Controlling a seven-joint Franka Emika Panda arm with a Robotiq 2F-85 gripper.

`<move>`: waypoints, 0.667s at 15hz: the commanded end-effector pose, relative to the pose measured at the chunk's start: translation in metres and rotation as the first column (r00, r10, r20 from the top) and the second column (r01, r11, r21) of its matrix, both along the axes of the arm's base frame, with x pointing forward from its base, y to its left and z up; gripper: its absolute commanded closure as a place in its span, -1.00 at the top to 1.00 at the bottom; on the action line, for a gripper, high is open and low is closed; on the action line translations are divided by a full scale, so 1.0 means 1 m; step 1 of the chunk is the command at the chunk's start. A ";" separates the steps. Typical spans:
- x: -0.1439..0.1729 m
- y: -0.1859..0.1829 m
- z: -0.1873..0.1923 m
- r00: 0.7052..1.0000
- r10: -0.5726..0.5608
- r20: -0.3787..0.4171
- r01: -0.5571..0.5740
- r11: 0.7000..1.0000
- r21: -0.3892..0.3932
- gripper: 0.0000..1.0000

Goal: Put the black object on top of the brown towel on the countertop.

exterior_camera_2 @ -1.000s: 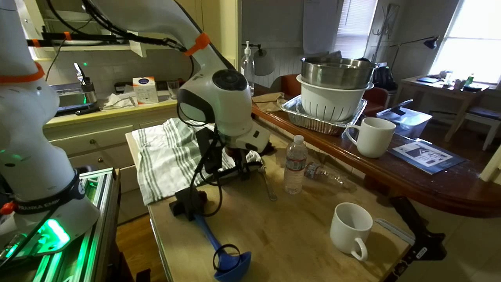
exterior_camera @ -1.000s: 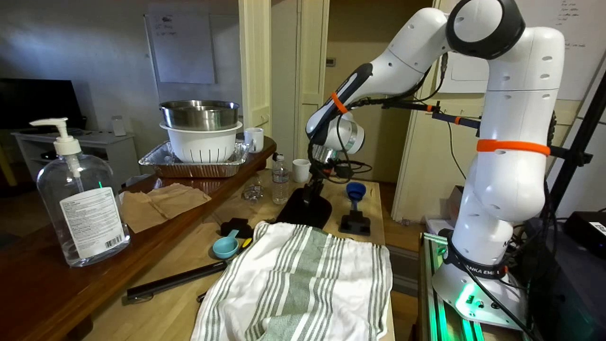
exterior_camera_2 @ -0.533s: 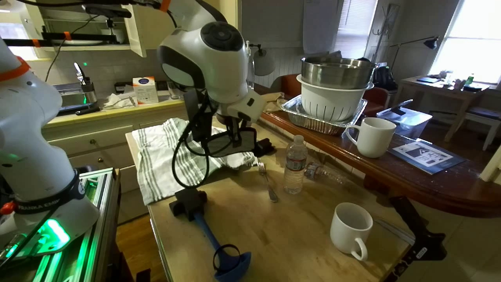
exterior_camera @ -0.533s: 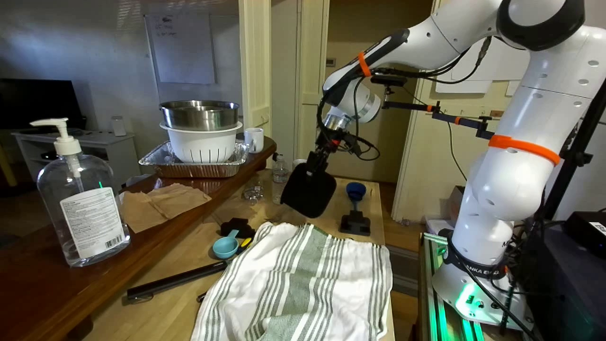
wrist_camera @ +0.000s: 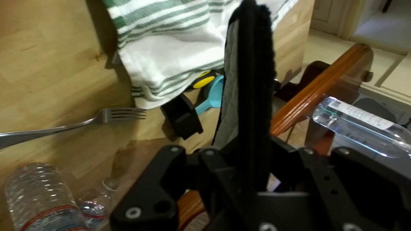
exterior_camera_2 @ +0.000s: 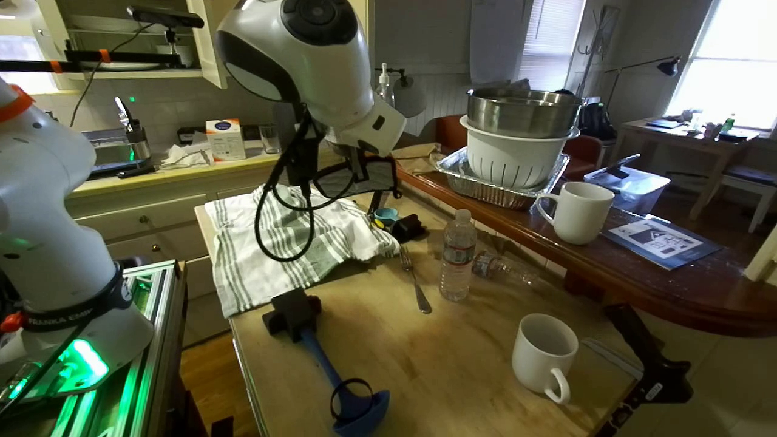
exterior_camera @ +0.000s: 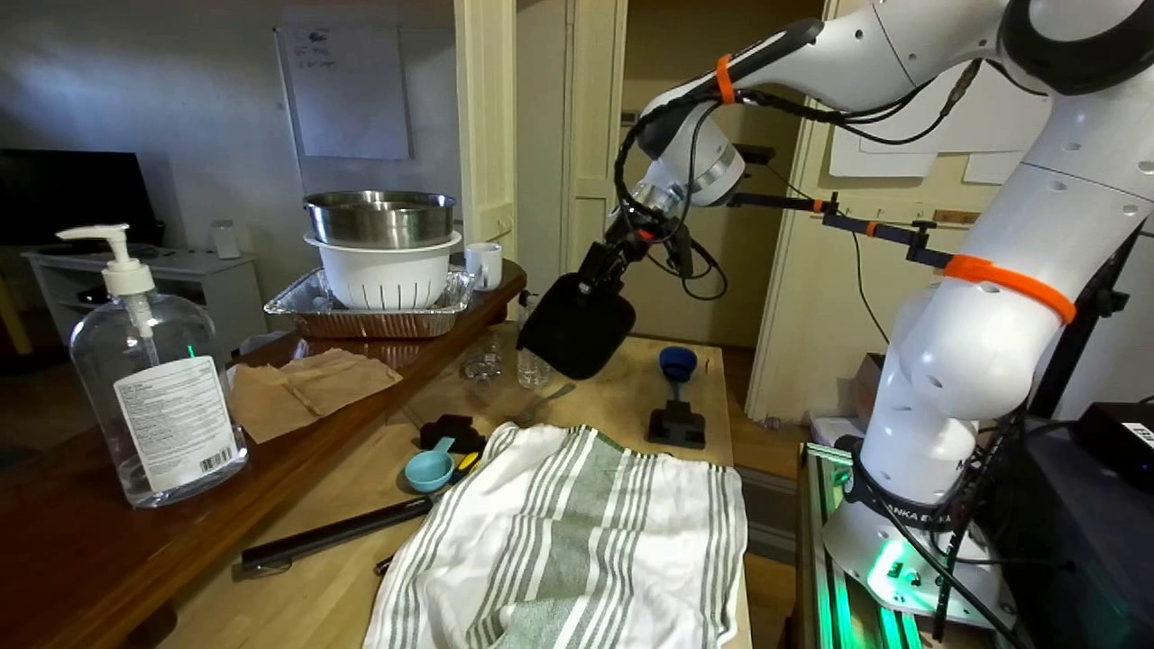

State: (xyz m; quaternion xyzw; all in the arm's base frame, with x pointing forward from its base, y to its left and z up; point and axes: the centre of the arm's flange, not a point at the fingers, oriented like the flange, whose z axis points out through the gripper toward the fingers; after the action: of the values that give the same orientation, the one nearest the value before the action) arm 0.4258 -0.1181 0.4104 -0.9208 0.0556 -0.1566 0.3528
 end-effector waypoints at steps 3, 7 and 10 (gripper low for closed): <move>0.024 0.057 0.035 0.995 0.022 0.100 -0.045 0.973 0.228 -0.94; 0.058 0.110 0.056 0.986 -0.037 0.161 -0.021 0.938 0.346 -0.94; 0.087 0.159 0.054 0.980 -0.110 0.165 0.029 0.902 0.431 -0.94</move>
State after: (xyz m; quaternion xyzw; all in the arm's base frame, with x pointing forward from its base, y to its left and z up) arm 0.4771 -0.0008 0.4730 -0.8250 0.0583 -0.2213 0.5168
